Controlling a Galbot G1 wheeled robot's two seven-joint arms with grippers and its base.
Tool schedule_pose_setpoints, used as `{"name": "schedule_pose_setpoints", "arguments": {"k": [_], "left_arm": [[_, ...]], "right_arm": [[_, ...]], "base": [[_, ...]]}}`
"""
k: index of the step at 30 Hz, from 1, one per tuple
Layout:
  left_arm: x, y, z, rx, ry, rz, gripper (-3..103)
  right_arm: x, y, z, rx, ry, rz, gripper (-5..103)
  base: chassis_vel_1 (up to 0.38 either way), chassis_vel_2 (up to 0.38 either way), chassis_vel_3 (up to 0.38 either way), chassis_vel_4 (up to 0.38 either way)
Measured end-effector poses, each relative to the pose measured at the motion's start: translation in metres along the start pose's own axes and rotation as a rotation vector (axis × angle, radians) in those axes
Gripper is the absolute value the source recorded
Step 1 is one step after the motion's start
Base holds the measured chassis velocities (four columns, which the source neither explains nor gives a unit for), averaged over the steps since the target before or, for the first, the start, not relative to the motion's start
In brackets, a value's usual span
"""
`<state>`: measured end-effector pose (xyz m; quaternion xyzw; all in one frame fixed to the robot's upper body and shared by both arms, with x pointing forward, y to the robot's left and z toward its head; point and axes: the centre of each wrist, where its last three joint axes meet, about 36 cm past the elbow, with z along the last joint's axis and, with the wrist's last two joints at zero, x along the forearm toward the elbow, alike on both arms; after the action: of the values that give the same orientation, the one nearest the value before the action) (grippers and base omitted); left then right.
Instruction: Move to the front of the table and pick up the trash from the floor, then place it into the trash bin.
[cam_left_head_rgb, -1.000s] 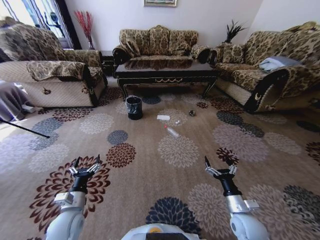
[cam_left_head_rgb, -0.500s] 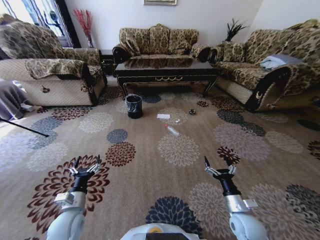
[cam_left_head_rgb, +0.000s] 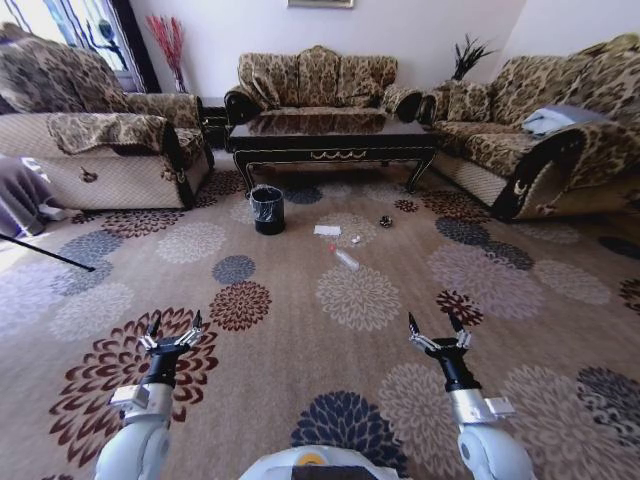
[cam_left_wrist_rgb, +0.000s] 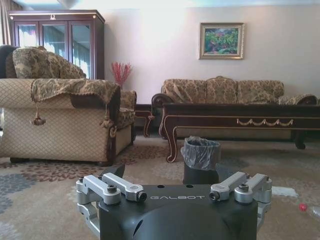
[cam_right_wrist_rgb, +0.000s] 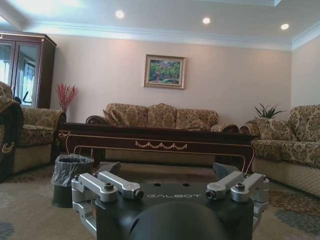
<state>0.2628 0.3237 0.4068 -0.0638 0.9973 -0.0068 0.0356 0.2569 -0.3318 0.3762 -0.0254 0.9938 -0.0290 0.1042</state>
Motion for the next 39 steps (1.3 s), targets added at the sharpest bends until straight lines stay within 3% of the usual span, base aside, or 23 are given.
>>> {"name": "schedule_pose_setpoints", "arguments": {"k": [39], "left_arm": [[-0.0008, 0.0034, 0.0051, 0.000, -0.020, -0.002, 100]], "right_arm": [[0.0023, 0.0006, -0.0026, 0.004, -0.007, -0.012, 100]], "base": [[-0.017, 0.023, 0.020, -0.026]]}}
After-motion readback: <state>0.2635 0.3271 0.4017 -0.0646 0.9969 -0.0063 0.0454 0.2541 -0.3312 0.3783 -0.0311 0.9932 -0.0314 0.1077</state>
